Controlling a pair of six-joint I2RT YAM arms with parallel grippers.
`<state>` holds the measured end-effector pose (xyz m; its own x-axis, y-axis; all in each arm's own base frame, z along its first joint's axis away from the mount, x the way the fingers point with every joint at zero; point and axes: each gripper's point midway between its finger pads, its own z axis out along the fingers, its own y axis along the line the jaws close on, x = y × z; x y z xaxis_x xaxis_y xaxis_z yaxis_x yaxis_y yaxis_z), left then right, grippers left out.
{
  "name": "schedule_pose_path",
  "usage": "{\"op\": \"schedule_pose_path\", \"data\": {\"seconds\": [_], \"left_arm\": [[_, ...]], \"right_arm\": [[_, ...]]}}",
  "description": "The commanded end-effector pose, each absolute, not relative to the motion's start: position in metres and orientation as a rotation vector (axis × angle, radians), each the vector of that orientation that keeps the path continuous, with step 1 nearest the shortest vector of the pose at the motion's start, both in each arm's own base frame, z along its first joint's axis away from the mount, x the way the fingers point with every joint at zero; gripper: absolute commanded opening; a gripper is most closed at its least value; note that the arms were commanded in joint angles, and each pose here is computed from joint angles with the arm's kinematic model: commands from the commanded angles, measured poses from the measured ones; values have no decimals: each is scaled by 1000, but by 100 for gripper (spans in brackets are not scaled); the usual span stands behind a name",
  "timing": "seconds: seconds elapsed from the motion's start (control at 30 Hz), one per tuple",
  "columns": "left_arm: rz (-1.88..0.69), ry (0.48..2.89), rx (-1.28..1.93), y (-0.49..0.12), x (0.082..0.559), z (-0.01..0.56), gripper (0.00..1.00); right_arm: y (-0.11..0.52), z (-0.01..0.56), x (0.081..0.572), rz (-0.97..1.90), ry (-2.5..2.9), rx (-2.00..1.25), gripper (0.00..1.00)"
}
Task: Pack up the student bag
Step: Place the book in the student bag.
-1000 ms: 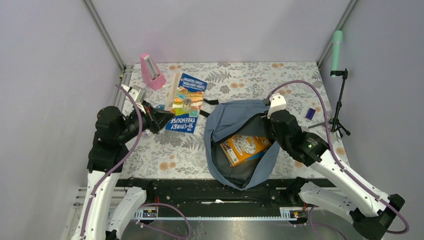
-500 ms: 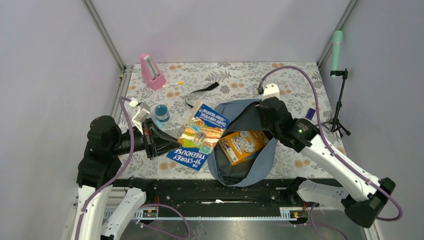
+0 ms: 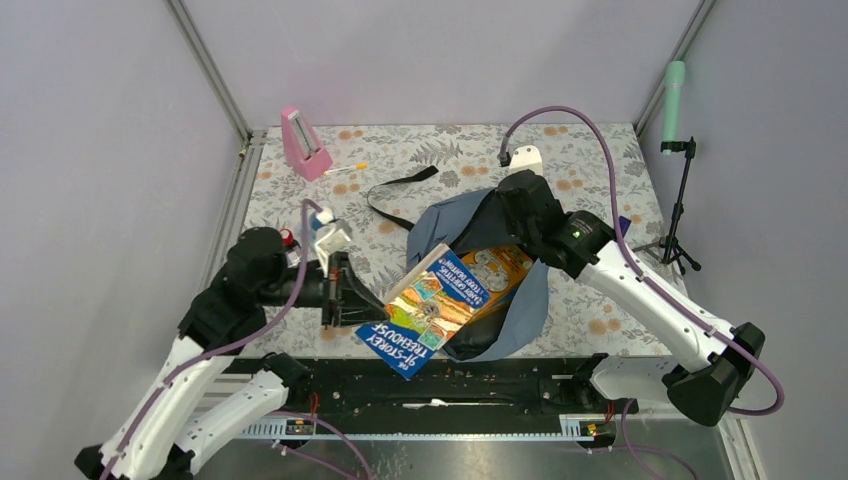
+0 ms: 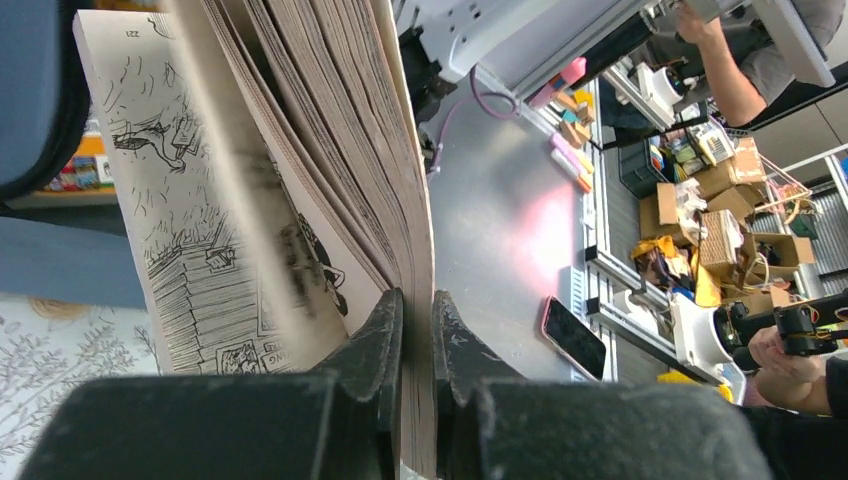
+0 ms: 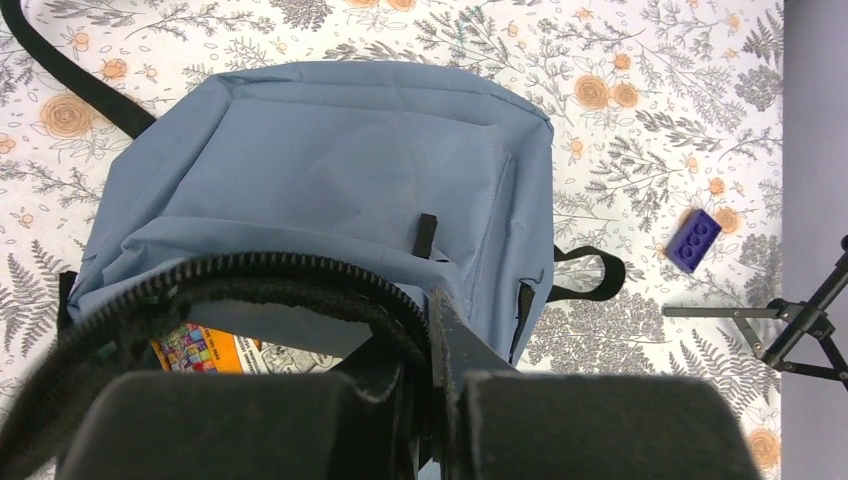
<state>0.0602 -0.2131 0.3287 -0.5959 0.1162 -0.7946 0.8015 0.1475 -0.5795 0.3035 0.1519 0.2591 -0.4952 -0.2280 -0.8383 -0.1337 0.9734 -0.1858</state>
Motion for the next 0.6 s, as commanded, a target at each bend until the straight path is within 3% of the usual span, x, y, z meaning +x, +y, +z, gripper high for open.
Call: {"op": "schedule_pose_path", "data": {"seconds": [0.0,0.27,0.43,0.57], "left_arm": [[-1469,1747,764,-240,92,339,0],[-1633,1801,411,-293,133,302,0],[-1571,1890,174,-314,166,263,0],[-1716,1859,218,-340,151,267,0]], "right_arm": [[157,308,313,4,1964,-120,0],[152,304,299,51,1965,-128,0],[147,304,291,77,1955,-114,0],[139,305,288,52,1945,-106,0]]}}
